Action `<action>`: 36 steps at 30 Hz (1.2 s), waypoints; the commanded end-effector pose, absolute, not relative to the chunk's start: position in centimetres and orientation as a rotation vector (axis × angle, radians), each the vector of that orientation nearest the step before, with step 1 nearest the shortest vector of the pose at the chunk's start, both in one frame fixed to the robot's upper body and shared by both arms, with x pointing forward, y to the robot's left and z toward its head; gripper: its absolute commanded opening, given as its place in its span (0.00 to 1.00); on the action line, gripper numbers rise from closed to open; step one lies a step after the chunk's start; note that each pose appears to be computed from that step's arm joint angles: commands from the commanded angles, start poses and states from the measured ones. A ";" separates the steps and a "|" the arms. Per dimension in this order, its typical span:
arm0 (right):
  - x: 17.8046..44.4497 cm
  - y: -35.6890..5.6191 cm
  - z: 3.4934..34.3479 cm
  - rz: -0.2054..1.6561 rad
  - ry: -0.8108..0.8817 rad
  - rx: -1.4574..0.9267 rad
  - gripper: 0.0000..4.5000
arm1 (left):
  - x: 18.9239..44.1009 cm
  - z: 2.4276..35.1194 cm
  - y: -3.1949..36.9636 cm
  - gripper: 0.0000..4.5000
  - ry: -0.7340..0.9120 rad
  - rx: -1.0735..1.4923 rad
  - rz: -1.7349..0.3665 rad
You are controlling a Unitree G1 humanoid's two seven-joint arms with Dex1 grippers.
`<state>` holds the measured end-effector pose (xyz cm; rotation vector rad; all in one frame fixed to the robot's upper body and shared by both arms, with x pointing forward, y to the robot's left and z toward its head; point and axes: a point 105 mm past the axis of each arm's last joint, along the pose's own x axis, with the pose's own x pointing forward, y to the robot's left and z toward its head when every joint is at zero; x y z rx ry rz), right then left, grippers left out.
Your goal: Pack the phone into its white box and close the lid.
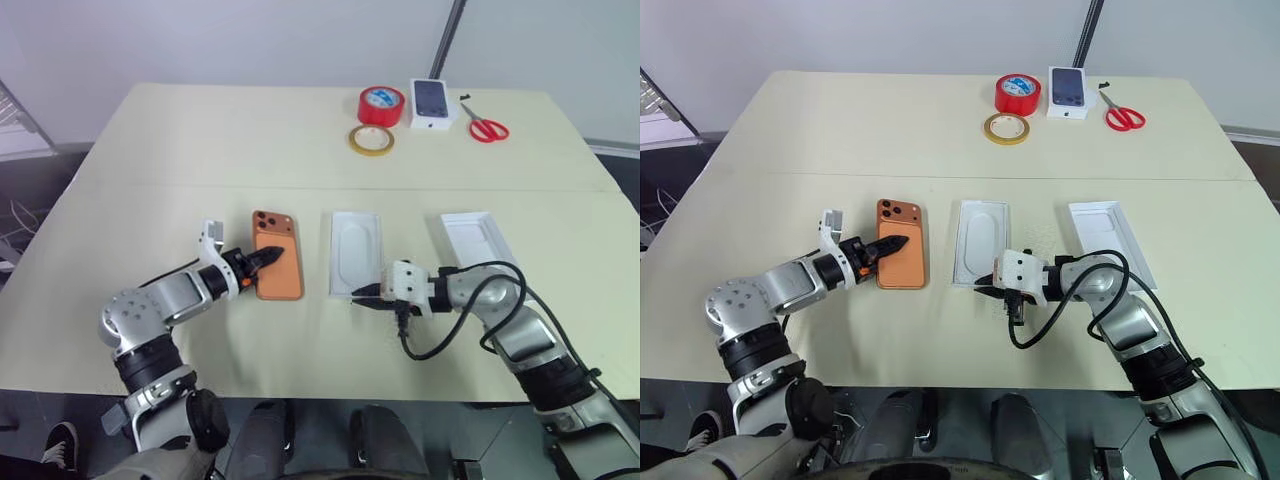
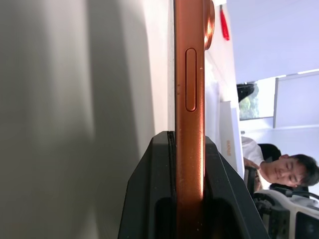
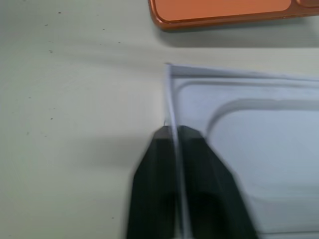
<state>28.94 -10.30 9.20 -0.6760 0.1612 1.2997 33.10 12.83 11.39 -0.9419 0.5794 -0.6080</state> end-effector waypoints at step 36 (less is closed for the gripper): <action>28.3 -14.9 13.5 1.067 0.139 -0.530 0.52 | 31.4 12.0 1.6 0.63 0.701 -0.901 -0.928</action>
